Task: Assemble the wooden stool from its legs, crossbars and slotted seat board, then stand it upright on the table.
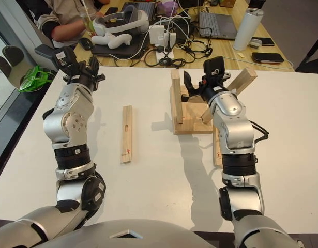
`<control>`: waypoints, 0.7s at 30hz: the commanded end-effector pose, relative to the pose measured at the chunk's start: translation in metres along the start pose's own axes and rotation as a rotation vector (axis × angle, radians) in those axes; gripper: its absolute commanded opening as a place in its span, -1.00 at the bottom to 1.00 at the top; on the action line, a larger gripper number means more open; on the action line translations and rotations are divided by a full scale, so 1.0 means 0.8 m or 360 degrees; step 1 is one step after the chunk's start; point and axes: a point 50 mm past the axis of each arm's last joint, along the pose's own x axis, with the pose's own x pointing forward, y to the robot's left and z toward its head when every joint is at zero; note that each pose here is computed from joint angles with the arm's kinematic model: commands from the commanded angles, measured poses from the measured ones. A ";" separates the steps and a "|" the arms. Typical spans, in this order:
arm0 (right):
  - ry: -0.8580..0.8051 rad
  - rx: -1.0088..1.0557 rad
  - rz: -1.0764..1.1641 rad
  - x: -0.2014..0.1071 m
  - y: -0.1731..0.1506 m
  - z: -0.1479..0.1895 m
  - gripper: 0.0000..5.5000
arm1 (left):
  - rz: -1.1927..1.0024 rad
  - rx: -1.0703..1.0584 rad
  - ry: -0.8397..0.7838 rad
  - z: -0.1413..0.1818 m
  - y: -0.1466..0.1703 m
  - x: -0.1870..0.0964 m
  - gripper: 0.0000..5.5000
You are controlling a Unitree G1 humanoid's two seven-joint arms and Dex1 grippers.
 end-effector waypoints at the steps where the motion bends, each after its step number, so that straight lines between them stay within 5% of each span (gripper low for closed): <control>1: -0.0024 -0.0066 -0.0010 -0.004 -0.007 0.005 0.57 | -0.0002 0.0003 -0.0011 0.003 -0.002 0.000 -0.31; 8: -0.0606 0.0032 0.0098 -0.007 0.011 0.097 0.57 | -0.0026 0.0031 -0.0038 0.008 -0.008 0.001 -0.31; 11: -0.0320 -0.0048 0.0034 -0.010 0.000 0.046 0.57 | -0.0034 0.0041 -0.0041 0.009 -0.010 0.001 -0.31; 16: 0.0617 -0.0285 0.0253 -0.046 -0.021 -0.096 0.57 | -0.0039 0.0043 -0.0034 0.006 -0.012 0.000 -0.31; 21: 0.0569 -0.0382 0.0288 -0.036 -0.026 -0.090 0.57 | -0.0055 0.0045 -0.0031 0.006 -0.016 0.000 -0.31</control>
